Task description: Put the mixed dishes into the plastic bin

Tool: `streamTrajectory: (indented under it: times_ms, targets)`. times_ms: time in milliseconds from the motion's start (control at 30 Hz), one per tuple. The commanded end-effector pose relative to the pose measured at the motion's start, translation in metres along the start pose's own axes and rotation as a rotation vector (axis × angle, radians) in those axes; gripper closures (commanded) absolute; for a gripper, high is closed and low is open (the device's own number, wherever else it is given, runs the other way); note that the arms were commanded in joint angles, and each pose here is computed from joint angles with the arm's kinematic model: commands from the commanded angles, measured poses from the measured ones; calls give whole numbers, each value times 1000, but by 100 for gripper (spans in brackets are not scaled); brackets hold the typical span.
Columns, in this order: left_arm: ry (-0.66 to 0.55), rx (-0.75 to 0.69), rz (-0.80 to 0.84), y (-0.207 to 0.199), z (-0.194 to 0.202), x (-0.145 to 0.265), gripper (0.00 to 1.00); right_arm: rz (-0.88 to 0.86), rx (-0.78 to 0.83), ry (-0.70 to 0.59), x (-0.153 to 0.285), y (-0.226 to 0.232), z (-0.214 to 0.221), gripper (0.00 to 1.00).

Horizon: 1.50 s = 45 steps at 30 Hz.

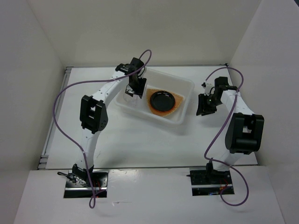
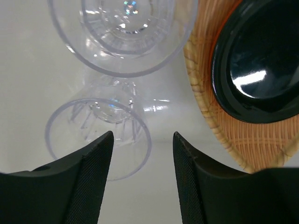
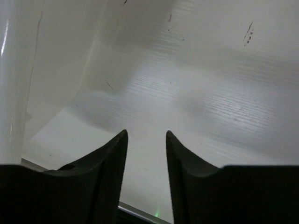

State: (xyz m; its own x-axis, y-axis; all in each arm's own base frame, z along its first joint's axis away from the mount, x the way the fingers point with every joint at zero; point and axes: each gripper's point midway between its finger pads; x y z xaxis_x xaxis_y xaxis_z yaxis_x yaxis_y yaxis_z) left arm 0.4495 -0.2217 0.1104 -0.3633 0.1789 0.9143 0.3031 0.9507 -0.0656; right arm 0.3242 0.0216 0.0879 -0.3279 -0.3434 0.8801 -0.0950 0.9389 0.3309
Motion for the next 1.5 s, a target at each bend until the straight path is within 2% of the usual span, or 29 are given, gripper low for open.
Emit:
streamTrajectory:
  times_ms: [0, 33, 67, 133, 200, 267, 333, 367, 400, 433, 467, 533, 600, 667, 700, 800, 1067, 1200, 1467]
  targets:
    - [-147, 7, -57, 3, -34, 41, 39, 62, 15, -80, 17, -5, -19, 60]
    - [-243, 24, -83, 7, -52, 72, 39, 129, 10, -107, 24, -14, -29, 74]
    - [-324, 55, -144, 18, -66, 91, 39, 165, 11, -114, 30, -19, -33, 100]
    - [-458, 129, -194, 35, -83, 137, 37, 212, 44, -157, 49, -22, -53, 100]
    - [-537, 222, -267, 70, -87, 170, 32, 225, 118, -230, 75, -16, -82, 100]
    - [-520, 314, -331, 100, -75, 169, 32, 233, 154, -270, 88, -14, -101, 100]
    - [-445, 414, -402, 144, -50, 157, 41, 247, 203, -348, 111, -8, -128, 100]
    - [-407, 442, -403, 155, -39, 150, 50, 246, 234, -378, 114, -2, -144, 100]
    - [-367, 484, -423, 179, -26, 142, 59, 259, 253, -372, 112, -1, -147, 100]
    - [-339, 502, -419, 189, -17, 131, 76, 304, 268, -358, 104, -1, -149, 100]
    - [-279, 515, -408, 195, 3, 102, 84, 338, 273, -335, 91, -5, -154, 100]
    - [-229, 537, -408, 216, 27, 83, 96, 411, 254, -291, 72, -9, -150, 100]
    - [-182, 546, -346, 220, 47, 59, 100, 413, 222, -257, 57, -12, -143, 100]
    - [-178, 479, -207, 201, 44, 41, 100, 397, 229, -231, 42, -4, -136, 100]
    - [-156, 462, -168, 195, 48, 30, 100, 446, 218, -229, 41, -8, -135, 100]
    - [-97, 466, -117, 187, 58, 9, 100, 503, 216, -208, 29, -9, -132, 100]
    - [-41, 439, 9, 153, 59, -5, 100, 544, 311, -208, 1, 17, -138, 100]
    - [-75, 390, 50, 136, 45, -4, 100, 599, 357, -218, -13, 21, -144, 100]
    - [-25, 297, 119, 93, 49, -17, 100, 599, 434, -228, -28, 31, -151, 100]
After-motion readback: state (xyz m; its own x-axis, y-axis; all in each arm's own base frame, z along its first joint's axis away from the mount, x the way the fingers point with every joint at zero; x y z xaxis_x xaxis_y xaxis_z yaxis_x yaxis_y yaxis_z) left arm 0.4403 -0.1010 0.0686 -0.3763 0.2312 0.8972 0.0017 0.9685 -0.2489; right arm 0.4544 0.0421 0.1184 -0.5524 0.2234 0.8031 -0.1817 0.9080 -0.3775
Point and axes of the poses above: each gripper's point midway between its finger pads, its own x axis back along the fingers, its own y axis along the line the jaws close on, z = x × y, and after that the axes turned 4 degrees about -x, right-handed
